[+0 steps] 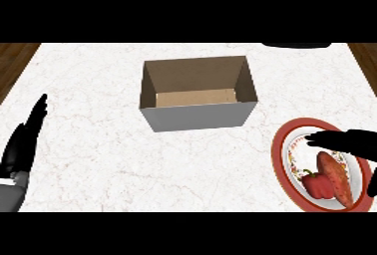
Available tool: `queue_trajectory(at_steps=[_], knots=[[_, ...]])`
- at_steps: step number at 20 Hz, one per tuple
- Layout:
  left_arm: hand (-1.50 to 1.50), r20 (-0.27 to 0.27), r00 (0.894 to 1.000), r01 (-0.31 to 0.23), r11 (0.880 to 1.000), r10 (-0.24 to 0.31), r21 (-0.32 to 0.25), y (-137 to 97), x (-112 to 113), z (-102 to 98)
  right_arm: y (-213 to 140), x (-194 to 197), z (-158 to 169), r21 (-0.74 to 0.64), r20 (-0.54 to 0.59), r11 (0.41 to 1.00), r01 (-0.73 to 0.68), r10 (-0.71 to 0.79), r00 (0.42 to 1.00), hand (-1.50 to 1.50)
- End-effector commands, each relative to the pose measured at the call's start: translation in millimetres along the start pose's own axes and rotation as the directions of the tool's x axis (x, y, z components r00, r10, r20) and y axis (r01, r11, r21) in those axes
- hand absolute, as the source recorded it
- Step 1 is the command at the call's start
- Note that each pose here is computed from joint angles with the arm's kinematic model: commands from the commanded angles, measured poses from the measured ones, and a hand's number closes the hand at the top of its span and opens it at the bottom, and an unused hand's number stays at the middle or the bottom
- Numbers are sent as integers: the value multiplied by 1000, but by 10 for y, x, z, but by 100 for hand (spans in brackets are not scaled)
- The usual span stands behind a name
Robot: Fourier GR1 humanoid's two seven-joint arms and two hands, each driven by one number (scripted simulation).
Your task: Pick the sweet potato from the plate and place it in the cardboard box
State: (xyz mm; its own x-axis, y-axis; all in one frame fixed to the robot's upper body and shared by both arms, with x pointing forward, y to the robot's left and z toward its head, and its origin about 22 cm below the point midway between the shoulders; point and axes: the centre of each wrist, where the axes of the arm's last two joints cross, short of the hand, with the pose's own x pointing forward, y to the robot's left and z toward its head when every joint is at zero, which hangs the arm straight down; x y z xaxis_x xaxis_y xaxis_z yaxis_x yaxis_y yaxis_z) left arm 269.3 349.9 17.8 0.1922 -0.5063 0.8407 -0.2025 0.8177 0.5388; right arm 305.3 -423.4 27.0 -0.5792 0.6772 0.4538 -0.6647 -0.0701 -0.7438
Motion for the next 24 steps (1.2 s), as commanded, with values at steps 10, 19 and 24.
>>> queue_trajectory(at_steps=[10,19,24], knots=[[0,-18,1000,-3,1000,3,16,24,-67,136,168,-34,-200,78,203,993,84,-98,974,-150],[0,-27,1000,4,1000,-3,16,17,-131,152,-149,59,57,101,247,993,61,-84,965,-150],[0,-29,999,15,999,-14,30,121,-187,43,6,120,-127,145,177,989,12,-38,984,-150]])
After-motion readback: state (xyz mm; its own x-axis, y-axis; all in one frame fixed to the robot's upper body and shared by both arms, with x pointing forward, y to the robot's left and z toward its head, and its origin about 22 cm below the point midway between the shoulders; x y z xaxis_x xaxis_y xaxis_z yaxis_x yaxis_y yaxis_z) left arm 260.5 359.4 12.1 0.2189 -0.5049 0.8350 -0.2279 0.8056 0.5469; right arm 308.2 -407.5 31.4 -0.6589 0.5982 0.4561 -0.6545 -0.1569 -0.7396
